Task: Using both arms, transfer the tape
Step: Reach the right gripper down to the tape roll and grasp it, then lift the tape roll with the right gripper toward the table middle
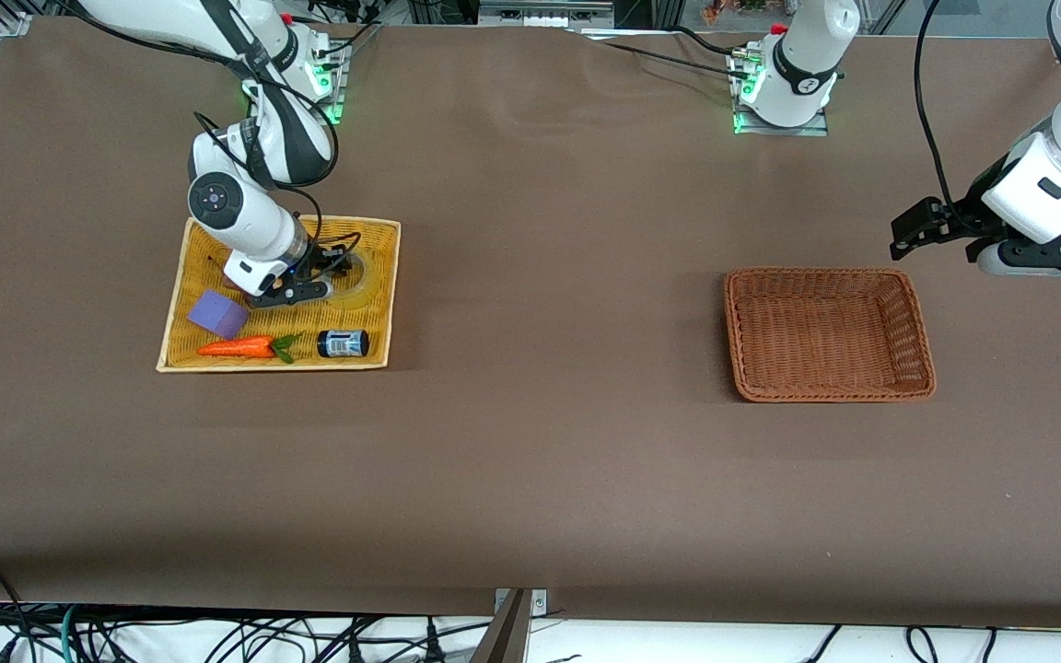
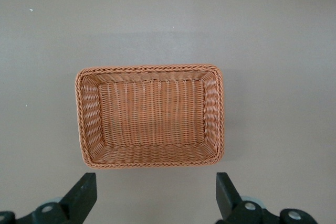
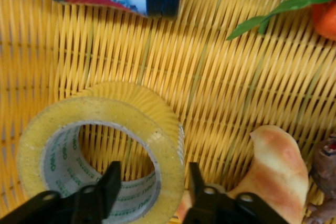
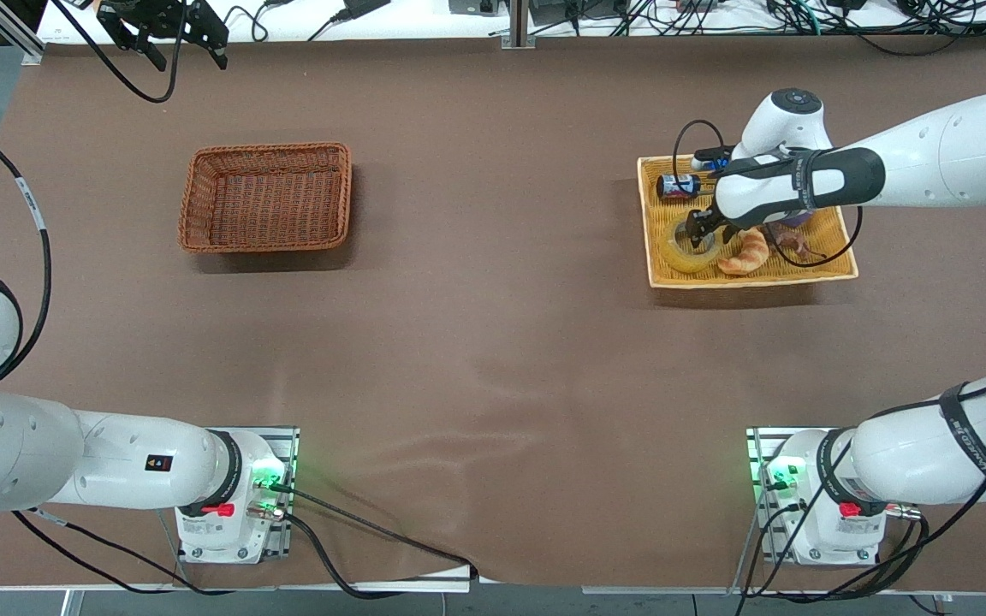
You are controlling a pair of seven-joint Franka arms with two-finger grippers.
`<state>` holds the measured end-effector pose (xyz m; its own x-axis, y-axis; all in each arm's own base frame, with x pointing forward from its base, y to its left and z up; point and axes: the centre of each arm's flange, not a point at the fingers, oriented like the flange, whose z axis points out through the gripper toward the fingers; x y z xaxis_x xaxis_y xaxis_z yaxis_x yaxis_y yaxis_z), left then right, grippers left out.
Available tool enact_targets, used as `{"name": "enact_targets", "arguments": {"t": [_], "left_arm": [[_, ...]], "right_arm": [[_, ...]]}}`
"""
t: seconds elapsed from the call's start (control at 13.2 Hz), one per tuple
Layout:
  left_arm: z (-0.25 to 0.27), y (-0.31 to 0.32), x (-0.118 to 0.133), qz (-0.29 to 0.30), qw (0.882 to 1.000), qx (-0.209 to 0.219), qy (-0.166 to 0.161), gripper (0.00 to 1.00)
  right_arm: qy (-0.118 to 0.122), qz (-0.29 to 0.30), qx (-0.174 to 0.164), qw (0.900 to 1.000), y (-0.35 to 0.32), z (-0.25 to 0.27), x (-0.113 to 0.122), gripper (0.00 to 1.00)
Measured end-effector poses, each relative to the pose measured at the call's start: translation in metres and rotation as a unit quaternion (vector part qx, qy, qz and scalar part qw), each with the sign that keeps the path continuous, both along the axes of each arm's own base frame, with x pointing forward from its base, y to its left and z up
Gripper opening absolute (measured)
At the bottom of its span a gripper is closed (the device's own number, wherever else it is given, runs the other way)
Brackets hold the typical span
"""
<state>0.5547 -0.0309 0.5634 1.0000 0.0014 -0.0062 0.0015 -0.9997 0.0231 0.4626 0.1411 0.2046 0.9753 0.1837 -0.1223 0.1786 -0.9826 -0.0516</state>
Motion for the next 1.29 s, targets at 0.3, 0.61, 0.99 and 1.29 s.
{"name": "enact_targets", "arguments": {"t": [0.3, 0.61, 0.99, 1.29], "left_arm": [[0.000, 0.000, 0.000, 0.000, 1.000, 0.000, 0.000, 1.00], [0.000, 0.000, 0.000, 0.000, 1.000, 0.000, 0.000, 1.00], [0.000, 0.000, 0.000, 0.000, 1.000, 0.000, 0.000, 1.00], [0.000, 0.000, 0.000, 0.000, 1.000, 0.000, 0.000, 1.00]], "right_arm": [[-0.012, 0.004, 0.003, 1.000, -0.002, 0.007, 0.008, 0.22], [-0.016, 0.005, 0.005, 1.000, 0.004, 0.033, 0.033, 0.22], [0.004, 0.011, 0.001, 1.000, 0.051, 0.126, 0.084, 0.22], [0.007, -0.029, -0.004, 1.000, 0.183, 0.124, 0.060, 0.22]]}}
